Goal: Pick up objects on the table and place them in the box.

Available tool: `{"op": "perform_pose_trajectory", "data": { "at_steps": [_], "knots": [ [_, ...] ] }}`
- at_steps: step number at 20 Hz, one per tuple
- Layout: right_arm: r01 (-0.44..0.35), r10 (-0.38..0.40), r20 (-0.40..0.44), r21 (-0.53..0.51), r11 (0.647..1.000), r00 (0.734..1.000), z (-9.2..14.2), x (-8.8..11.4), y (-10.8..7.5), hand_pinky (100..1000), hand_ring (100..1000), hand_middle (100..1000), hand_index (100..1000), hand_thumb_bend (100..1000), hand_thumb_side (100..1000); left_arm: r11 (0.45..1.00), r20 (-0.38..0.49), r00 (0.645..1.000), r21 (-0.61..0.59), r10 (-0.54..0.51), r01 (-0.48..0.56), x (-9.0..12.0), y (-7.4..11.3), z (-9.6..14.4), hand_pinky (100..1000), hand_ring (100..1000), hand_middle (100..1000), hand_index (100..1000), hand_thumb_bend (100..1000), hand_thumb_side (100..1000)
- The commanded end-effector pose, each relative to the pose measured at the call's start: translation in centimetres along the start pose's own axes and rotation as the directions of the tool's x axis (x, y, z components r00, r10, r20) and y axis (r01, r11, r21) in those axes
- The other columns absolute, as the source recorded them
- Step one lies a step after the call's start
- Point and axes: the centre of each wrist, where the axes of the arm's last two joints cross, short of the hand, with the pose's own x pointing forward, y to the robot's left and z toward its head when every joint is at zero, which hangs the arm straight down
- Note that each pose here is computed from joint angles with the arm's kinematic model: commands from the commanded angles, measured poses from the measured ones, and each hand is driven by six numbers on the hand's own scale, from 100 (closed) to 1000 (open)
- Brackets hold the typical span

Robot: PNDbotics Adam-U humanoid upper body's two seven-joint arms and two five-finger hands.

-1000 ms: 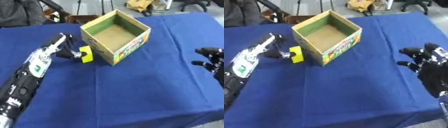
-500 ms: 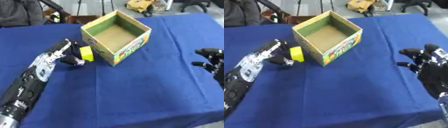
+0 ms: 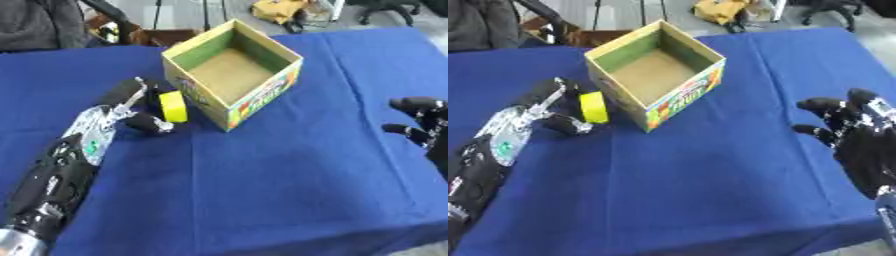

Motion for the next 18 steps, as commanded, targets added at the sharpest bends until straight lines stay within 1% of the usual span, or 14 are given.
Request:
{"op": "perform_pose_trajectory", "data": {
  "at_steps": [1, 2, 3, 4, 6, 7, 8, 11, 14, 18],
  "knots": [
    [-0.026, 0.026, 0.018, 0.014, 1.000, 1.000, -0.2, 0.7, 0.0, 784, 1000, 755, 756, 100, 1000, 0.998, 0.018, 1.000, 0.067, 0.007, -0.008, 0.5, 0.9, -0.5, 497, 497, 462, 647, 610, 472],
    [-0.026, 0.025, 0.018, 0.014, 1.000, 1.000, -0.2, 0.7, 0.0, 785, 1000, 755, 756, 100, 1000, 0.996, 0.019, 1.000, 0.086, 0.017, -0.019, 0.5, 1.0, -0.5, 470, 453, 404, 577, 471, 435],
    [-0.026, 0.025, 0.018, 0.014, 1.000, 1.000, -0.2, 0.7, 0.0, 785, 1000, 755, 756, 100, 1000, 0.994, 0.018, 0.999, 0.108, 0.029, -0.031, 0.6, 1.0, -0.5, 463, 442, 390, 561, 435, 431],
    [-0.026, 0.026, 0.018, 0.014, 1.000, 1.000, -0.2, 0.7, 0.0, 785, 1000, 755, 756, 100, 1000, 0.990, 0.018, 0.999, 0.133, 0.042, -0.044, 0.6, 1.1, -0.6, 439, 411, 347, 515, 351, 410],
    [-0.026, 0.026, 0.017, 0.013, 1.000, 1.000, -0.2, 0.7, 0.0, 785, 1000, 755, 756, 100, 1000, 0.979, 0.022, 0.997, 0.187, 0.073, -0.076, 0.7, 1.3, -0.6, 412, 380, 303, 465, 266, 390],
    [-0.026, 0.025, 0.017, 0.013, 1.000, 1.000, -0.2, 0.7, 0.0, 785, 1000, 755, 756, 100, 1000, 0.973, 0.024, 0.996, 0.212, 0.088, -0.091, 0.8, 1.4, -0.6, 405, 372, 293, 453, 246, 386],
    [-0.025, 0.025, 0.017, 0.013, 1.000, 1.000, -0.2, 0.7, 0.0, 785, 1000, 755, 756, 100, 1000, 0.966, 0.027, 0.994, 0.236, 0.103, -0.107, 0.8, 1.5, -0.6, 386, 353, 268, 426, 208, 378],
    [-0.024, 0.024, 0.014, 0.012, 1.000, 1.000, -0.2, 0.6, -0.1, 785, 1000, 755, 756, 100, 1000, 0.938, 0.042, 0.988, 0.308, 0.152, -0.157, 0.9, 1.8, -0.6, 362, 330, 242, 400, 170, 388],
    [-0.023, 0.023, 0.014, 0.011, 1.000, 1.000, -0.1, 0.6, -0.1, 785, 1000, 755, 756, 100, 1000, 0.909, 0.063, 0.980, 0.368, 0.186, -0.196, 1.0, 2.6, -0.6, 345, 313, 218, 374, 140, 377],
    [-0.023, 0.023, 0.013, 0.011, 1.000, 1.000, -0.1, 0.6, -0.1, 785, 1000, 755, 756, 100, 1000, 0.873, 0.088, 0.972, 0.428, 0.216, -0.233, 1.2, 4.5, -0.6, 332, 302, 204, 358, 126, 354]
  ]
}}
